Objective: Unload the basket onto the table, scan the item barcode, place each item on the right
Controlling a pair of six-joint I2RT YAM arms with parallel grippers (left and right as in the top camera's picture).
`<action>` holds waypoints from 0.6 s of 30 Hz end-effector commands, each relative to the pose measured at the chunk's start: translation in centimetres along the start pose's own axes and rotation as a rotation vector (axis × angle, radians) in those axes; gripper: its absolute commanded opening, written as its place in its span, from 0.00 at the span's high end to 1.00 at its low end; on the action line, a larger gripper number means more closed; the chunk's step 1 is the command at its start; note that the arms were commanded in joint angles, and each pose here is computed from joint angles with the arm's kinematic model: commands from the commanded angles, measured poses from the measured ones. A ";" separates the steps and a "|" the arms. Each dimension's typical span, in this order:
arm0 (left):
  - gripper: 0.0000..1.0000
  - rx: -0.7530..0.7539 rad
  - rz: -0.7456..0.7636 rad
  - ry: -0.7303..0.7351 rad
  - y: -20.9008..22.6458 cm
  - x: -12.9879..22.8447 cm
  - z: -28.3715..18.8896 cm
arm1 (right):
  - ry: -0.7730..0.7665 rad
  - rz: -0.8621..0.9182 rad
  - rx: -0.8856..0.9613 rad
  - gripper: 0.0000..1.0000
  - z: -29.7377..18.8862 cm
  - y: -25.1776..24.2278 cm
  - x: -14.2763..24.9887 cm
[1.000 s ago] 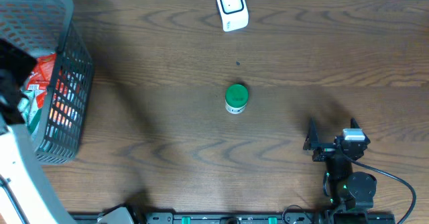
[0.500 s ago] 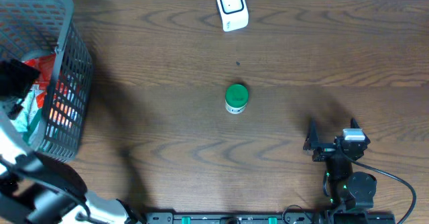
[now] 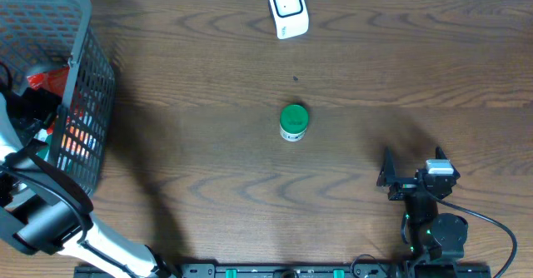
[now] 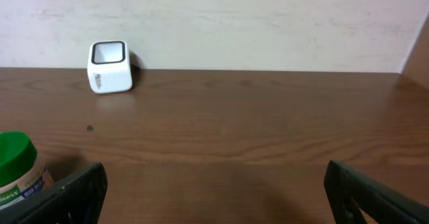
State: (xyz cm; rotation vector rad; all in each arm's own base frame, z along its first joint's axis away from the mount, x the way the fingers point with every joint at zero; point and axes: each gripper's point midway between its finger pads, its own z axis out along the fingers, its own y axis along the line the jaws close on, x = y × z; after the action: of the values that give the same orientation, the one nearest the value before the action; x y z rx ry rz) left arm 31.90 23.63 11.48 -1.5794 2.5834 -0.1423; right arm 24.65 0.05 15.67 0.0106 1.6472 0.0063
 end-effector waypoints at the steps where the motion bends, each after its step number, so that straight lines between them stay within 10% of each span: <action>1: 0.19 -0.100 0.031 -0.011 0.9 0.0 0.9 | 0.004 0.010 -0.006 0.01 0.0 0.1 0.1; 18: 0.18 -0.131 0.013 -0.017 1.7 1.2 6.1 | 0.004 0.010 -0.006 0.01 0.0 0.1 0.1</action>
State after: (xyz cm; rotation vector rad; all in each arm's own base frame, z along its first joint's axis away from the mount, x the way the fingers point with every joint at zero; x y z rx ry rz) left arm 31.29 23.32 6.32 -1.5676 2.6290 0.0171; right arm 24.65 0.04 15.67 0.0109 1.6472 0.0060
